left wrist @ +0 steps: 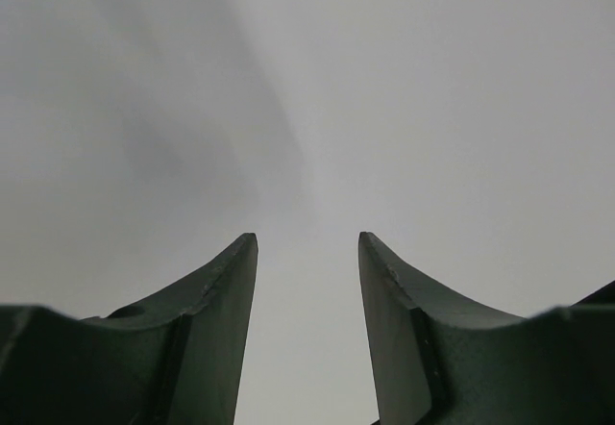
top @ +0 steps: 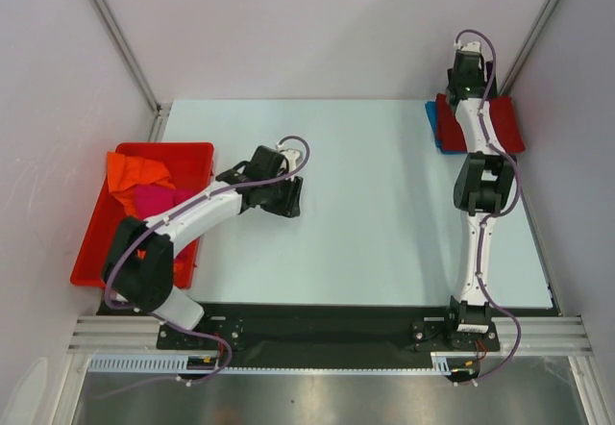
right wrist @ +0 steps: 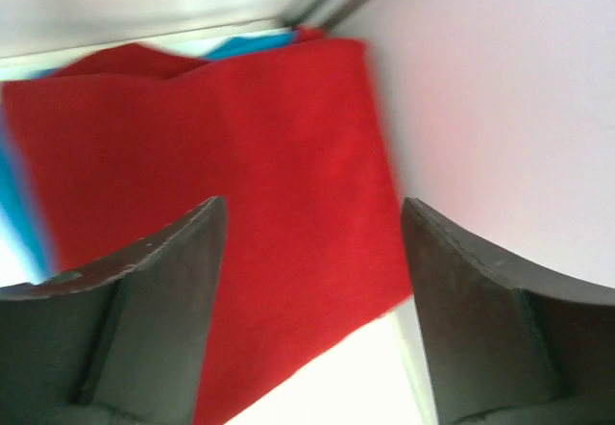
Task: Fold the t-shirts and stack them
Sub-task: Neatly place the folded tshirt to the corner
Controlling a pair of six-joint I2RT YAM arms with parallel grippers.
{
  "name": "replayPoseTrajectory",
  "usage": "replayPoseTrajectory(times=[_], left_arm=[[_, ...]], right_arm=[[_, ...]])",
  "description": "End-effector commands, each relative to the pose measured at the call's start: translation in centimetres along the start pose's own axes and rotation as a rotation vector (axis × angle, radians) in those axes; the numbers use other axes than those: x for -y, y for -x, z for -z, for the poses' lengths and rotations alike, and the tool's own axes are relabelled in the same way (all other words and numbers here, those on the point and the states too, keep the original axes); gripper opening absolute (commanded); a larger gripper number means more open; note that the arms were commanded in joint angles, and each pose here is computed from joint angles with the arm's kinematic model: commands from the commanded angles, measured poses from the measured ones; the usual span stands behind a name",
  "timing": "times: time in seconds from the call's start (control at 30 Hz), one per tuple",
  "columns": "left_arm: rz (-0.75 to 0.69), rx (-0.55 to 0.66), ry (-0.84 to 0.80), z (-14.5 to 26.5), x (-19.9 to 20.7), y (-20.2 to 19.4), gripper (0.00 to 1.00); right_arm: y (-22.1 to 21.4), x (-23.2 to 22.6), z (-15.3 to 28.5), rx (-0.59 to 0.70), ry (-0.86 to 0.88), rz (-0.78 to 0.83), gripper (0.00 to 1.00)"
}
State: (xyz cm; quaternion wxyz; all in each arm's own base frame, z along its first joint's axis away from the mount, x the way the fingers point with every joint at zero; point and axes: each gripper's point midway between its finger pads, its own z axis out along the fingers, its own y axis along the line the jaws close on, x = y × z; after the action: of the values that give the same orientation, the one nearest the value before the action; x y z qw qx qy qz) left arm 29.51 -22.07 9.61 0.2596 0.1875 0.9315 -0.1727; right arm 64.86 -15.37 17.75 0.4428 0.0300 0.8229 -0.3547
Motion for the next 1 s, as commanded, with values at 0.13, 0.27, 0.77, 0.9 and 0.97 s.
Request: replayPoseTrajectory(times=[0.13, 0.27, 0.77, 0.9, 0.97], left_arm=[[0.017, 0.109, -0.014, 2.7, 1.4, 2.4, 0.52], [0.033, 0.138, -0.019, 3.7, 2.0, 2.5, 0.52], [0.337, 0.444, -0.25, 12.3, 4.6, -0.2, 0.73], [0.478, 0.533, -0.412, 13.7, 5.6, -2.9, 0.83], [0.531, 0.544, -0.427, 13.2, 5.2, -4.5, 0.93]], right_arm=[[1.8, -5.0, 4.0, -0.004, 0.368, -0.266, 0.37], [1.5, -6.7, 5.6, -0.05, 0.51, -0.367, 0.0], [-4.3, -12.3, 34.0, -0.039, 1.202, -0.74, 0.3], [-12.2, -11.6, 38.7, -0.12, 1.196, -0.811, 0.53], [-13.0, -9.9, 40.7, -0.061, 1.183, -0.852, 0.69]])
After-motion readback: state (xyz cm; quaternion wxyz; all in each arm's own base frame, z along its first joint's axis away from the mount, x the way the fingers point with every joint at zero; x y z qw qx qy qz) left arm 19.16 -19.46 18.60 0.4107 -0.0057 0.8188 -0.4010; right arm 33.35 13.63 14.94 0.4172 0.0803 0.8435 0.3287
